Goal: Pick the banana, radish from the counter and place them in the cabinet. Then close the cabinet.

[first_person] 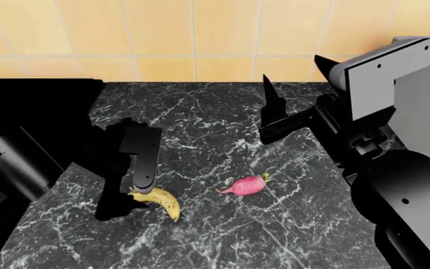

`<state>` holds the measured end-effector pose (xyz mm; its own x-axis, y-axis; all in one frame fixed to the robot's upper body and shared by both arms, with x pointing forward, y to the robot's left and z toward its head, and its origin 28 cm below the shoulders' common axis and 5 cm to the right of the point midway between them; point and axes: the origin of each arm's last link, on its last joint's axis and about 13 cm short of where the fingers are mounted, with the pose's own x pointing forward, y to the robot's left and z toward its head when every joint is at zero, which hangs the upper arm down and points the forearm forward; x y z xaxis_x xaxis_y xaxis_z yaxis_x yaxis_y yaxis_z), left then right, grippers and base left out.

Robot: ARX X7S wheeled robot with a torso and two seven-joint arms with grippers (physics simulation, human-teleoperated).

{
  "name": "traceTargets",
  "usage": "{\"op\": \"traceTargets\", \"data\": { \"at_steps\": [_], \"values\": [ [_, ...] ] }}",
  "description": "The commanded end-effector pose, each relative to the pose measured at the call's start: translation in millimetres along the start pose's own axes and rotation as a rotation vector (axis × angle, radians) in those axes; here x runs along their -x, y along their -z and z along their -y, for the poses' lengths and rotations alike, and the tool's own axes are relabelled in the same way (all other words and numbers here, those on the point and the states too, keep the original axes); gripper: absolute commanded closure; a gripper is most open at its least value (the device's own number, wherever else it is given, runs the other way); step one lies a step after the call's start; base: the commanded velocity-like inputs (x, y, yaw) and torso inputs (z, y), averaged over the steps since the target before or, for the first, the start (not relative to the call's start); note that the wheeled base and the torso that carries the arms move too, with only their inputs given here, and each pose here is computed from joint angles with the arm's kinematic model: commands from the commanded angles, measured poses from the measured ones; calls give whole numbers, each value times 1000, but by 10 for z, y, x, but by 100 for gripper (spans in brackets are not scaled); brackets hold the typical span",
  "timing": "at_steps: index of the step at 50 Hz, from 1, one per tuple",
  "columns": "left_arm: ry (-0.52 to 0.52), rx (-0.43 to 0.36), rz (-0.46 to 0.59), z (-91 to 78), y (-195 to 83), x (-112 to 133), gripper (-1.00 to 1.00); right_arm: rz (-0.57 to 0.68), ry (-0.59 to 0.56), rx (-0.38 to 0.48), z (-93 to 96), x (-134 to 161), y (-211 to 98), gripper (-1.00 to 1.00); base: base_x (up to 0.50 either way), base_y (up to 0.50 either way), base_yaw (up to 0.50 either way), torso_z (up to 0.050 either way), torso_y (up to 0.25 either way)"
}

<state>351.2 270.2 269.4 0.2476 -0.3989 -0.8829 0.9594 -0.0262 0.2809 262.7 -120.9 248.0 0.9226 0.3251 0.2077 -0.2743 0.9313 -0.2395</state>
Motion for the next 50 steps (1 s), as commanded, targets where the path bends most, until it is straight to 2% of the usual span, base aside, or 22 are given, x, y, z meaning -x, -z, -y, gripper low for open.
{"op": "traceTargets", "data": {
  "at_steps": [1,22,33,34,50],
  "values": [
    [71,-12,-44,41,55,-131,-100,-49,-18,-5,-52,26,106,-100,0,0,0,0,0],
    [173,-9,-101,126,198,-383,-100,-51,-20,-9,-71,4,131,-100,0,0,0,0,-7],
    [195,-27,-105,149,172,-379,-100,-52,-16,-13,-61,6,139,-100,0,0,0,0,-9],
    [195,-29,-105,151,169,-375,100,-51,-16,-13,-61,7,136,-100,0,0,0,0,-10],
    [194,-53,-101,215,138,-344,100,-50,-15,-13,-59,2,125,-100,0,0,0,0,-9]
  ]
}}
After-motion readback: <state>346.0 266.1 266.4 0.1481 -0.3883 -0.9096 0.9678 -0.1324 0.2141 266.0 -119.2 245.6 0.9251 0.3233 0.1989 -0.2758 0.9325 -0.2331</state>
